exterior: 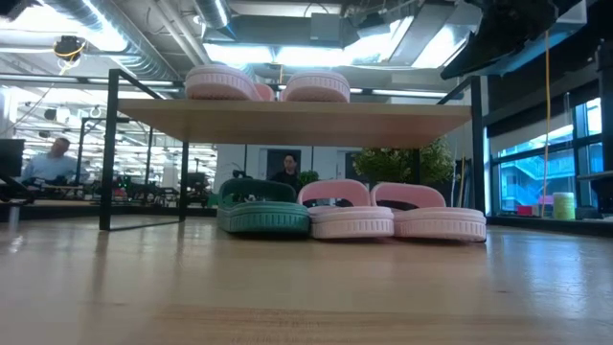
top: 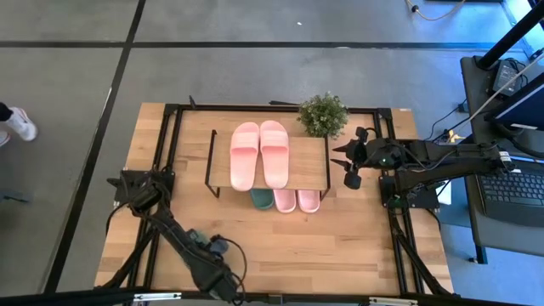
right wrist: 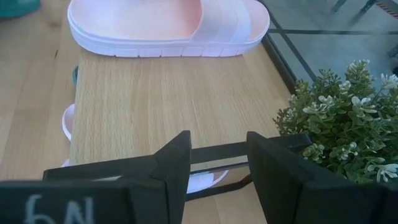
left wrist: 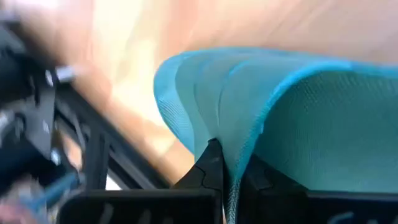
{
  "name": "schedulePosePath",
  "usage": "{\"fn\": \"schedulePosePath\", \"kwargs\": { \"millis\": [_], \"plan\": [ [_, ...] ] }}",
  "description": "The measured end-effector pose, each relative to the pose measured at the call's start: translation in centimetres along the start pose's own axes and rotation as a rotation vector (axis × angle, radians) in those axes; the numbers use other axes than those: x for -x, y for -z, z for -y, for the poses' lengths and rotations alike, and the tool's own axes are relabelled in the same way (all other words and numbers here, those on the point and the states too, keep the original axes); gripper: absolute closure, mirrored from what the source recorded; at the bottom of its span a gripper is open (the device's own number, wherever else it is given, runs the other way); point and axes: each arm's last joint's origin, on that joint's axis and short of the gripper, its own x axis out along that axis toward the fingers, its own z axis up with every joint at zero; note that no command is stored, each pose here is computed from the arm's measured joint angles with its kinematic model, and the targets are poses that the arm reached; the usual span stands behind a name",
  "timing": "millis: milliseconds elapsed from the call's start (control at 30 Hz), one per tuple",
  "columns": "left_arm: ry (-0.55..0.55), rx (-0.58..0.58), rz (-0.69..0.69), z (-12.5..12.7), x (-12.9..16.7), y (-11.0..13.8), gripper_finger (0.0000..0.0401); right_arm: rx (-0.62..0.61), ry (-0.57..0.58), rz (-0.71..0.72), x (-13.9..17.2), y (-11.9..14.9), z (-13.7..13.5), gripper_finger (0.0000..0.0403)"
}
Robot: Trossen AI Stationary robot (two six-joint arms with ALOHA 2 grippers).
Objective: Pick and place slides into the shelf
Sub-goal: Put the green slide under the shelf
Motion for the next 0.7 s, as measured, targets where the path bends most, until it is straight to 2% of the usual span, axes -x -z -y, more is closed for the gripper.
{"fn": "schedulePosePath", "kwargs": {
  "millis": [200,467,700],
  "plan": [
    [0.000,-0.088,0.156,-0.3,0.9,-2.9,0.0399,0.001,0.000,0.000,0.0,0.0,0.0,0.0246],
    [0.044,-0.193,0.199,-0.5,1.2,-7.5,0.0399,0.002,0.000,-0.012,0.0,0.1,0.0,0.0246],
    [0.078,-0.248,0.272,-0.6,1.3,-10.5,0.0399,0.005,0.000,-0.018,0.0,0.2,0.0,0.0246]
  ]
}}
